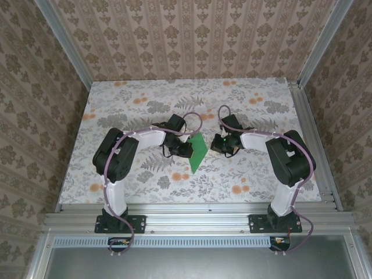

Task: Fold a paper plane with a square sheet of paper (pick it up from the middle)

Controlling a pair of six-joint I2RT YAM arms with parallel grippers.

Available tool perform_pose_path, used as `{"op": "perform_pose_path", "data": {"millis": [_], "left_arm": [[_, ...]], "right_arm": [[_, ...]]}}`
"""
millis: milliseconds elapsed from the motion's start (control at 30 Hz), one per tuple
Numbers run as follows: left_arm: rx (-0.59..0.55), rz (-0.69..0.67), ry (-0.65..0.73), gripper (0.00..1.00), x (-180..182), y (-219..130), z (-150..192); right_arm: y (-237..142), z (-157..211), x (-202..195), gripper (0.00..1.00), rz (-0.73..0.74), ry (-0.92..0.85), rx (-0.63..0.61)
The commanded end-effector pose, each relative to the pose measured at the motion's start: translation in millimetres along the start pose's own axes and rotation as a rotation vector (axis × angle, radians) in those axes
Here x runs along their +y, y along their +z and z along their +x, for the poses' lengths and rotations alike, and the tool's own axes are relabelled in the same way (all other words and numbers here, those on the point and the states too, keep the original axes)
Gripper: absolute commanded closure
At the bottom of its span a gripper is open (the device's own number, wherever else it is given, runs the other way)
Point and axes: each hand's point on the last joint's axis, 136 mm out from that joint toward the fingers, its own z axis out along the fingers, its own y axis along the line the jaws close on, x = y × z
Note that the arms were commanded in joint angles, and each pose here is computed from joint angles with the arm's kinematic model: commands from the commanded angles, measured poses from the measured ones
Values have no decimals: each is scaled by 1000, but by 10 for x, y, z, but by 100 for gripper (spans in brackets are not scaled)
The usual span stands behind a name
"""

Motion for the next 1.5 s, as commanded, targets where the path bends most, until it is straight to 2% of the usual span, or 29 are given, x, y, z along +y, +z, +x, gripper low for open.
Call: {"op": "perform_pose_path", "data": {"millis": [0, 100, 567, 833, 1167, 1467], "left_arm": [[219, -179, -61, 88, 514, 298, 694], [217, -176, -60, 88, 510, 302, 686], [221, -175, -62, 88, 521, 315, 721], [220, -173, -60, 88, 515, 312, 710], [224, -173, -62, 88, 519, 317, 727], [222, -171, -62, 88, 514, 314, 721]], "right_arm": [[-79, 25, 70, 87, -32, 7, -1], [-51, 37, 164, 83, -80, 10, 8], [23, 137, 374, 77, -130, -18, 45], [77, 172, 380, 76, -127, -19, 66], [92, 188, 222, 75, -40, -17, 71], [145, 180, 268, 74, -62, -12, 81]]}}
